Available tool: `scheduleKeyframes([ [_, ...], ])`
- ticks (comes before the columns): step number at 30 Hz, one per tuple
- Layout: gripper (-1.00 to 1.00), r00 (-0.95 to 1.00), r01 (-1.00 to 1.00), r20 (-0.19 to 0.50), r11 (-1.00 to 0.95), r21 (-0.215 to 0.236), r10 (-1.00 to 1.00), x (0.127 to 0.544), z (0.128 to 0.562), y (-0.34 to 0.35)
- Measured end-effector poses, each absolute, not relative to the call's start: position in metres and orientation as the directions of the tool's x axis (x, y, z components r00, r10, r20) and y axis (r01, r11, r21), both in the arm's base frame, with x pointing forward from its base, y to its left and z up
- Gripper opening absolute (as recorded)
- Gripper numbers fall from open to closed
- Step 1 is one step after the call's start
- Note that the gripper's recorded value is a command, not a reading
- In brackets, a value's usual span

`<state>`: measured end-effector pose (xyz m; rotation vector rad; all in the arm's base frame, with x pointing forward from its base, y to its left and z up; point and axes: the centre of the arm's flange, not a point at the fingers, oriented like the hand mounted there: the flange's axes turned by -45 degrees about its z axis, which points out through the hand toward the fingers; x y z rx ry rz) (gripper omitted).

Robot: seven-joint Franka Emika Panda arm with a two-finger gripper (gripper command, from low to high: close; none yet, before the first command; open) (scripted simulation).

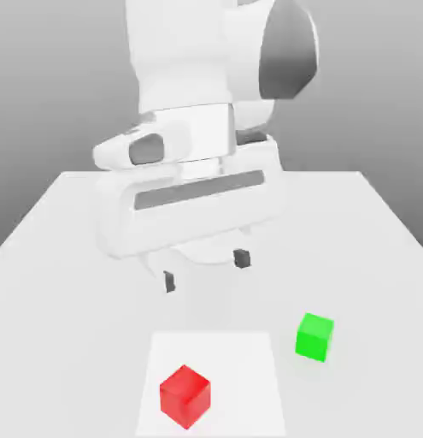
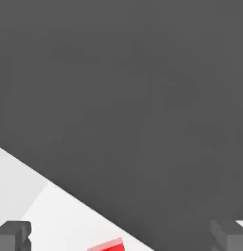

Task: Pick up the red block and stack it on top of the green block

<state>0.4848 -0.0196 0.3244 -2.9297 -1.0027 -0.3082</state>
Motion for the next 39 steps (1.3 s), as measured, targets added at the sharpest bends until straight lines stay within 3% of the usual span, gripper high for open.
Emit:
scheduleKeyframes([
  [6,0.00,0.667,0.745,0.025,-0.667,0.008,0.745,0.462,0.222,-0.033],
  [11,0.00,0.646,0.763,0.001,-0.646,0.002,0.763,0.459,0.158,-0.035],
  [12,-1.00,0.647,0.763,0.000,-0.647,0.001,0.763,0.458,0.149,-0.035],
  [19,-1.00,0.646,0.763,-0.001,-0.646,-0.001,0.763,0.458,0.149,-0.035],
  [25,-1.00,0.619,0.785,0.001,-0.619,-0.006,0.785,0.453,0.209,-0.019],
  [31,-1.00,0.283,0.959,0.005,-0.283,-0.017,0.959,0.379,0.235,0.131],
  [34,-1.00,0.160,0.987,0.002,-0.160,-0.007,0.987,0.337,0.243,0.164],
  [39,-1.00,0.116,0.993,0.002,-0.116,-0.003,0.993,0.325,0.207,0.176],
])
